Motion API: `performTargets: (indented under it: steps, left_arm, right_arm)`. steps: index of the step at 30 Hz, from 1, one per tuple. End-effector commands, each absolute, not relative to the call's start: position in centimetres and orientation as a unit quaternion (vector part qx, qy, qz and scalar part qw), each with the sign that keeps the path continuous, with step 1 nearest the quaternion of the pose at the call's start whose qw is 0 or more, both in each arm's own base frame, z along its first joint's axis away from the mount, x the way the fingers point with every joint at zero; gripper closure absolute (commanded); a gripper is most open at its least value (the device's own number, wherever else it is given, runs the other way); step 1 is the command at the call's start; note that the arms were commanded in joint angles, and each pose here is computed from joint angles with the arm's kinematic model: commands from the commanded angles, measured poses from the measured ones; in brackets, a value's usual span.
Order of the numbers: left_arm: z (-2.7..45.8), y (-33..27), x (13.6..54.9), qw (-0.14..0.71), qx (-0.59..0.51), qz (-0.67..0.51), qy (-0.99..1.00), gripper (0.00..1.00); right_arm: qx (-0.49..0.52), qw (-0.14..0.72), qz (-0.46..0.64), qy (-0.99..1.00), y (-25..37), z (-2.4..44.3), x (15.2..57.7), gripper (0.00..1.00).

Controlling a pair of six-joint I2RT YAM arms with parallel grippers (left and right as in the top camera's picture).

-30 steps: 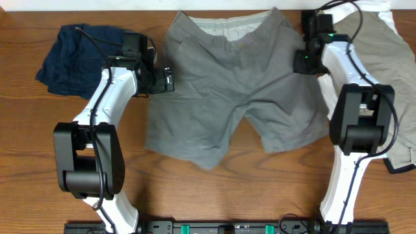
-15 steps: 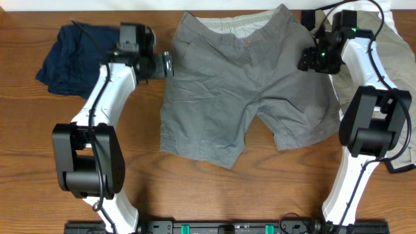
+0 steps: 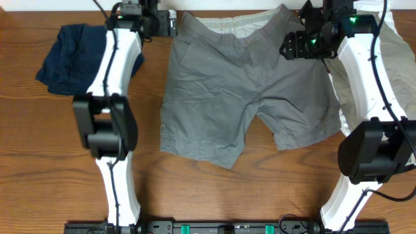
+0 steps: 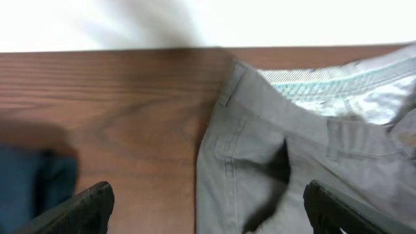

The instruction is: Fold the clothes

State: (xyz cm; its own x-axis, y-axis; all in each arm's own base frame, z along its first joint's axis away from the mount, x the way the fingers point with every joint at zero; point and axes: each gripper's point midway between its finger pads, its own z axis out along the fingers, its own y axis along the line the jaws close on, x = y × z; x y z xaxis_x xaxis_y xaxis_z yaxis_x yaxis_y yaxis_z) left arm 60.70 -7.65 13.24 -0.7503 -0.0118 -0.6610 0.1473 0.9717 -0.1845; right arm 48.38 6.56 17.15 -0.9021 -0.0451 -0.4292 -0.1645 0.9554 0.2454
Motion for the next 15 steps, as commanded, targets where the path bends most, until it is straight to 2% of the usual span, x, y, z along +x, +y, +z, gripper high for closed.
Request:
performTargets:
  steps: [1,6,15]
  left_arm:
    - [11.7,-9.5,61.8,0.354,0.073,-0.130,0.923,0.06]
    - [9.0,-12.1,61.8,0.345,0.130,-0.122,0.922,0.06]
    - [4.8,-13.9,61.5,0.320,0.149,-0.116,0.928,0.06]
  right_arm:
    - [-0.064,0.222,0.141,0.963,7.1,18.3,48.2,0.24]
    - [-0.060,0.210,0.141,0.966,7.0,18.0,47.6,0.24]
    - [-0.059,0.193,0.142,0.969,7.1,17.7,46.9,0.24]
